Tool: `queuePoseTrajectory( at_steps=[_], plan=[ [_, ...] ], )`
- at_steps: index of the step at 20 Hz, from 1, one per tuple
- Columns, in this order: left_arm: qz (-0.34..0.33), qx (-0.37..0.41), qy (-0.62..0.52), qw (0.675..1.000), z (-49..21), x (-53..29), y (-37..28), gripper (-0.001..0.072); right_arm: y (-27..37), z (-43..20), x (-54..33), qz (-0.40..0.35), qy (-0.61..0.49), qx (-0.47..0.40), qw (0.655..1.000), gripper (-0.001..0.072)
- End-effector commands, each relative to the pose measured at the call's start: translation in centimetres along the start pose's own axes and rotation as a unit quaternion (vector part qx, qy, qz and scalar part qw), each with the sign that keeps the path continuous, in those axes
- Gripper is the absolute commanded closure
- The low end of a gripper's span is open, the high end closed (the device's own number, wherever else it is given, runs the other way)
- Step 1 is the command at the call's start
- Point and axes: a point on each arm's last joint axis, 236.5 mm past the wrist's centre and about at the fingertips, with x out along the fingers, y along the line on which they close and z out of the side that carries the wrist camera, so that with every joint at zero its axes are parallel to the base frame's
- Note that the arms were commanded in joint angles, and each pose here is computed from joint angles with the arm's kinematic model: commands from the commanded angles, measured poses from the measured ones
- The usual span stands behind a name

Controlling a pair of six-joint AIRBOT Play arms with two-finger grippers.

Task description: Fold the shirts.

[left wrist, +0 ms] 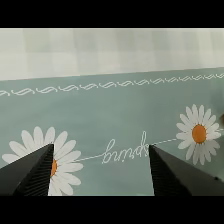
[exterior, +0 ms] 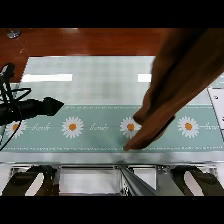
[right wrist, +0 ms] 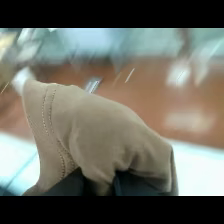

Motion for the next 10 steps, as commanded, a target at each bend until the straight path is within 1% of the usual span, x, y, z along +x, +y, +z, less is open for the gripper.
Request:
queuePoseTrajectory(
  at_steps=[1,4,6,9,10],
  plan=[
    [0.001,0.0,-0.007,1.0,0.3,0.0,0.1,0.0006,-0.1,-10.8,5.7,0.034,0.141,0.055,0.988,0.0674],
    [0.002,-0.001,-0.009,1.0,0.5,0.1,0.2,0.0006,2.0,-19.8,12.2,0.073,0.215,0.107,0.968,0.0673],
    [0.004,-0.002,-0.017,1.0,0.9,0.1,0.3,0.0006,3.8,-26.6,16.5,0.084,0.281,0.121,0.948,0.0673],
    [0.013,-0.001,-0.034,0.999,1.7,0.1,0.7,0.0006,4.3,-36.5,21.4,0.054,0.371,0.148,0.915,0.0673],
    [0.015,-0.009,-0.039,0.999,1.9,0.2,0.9,0.0006,4.2,-39.2,22.4,0.042,0.394,0.176,0.901,0.0643]
  ],
)
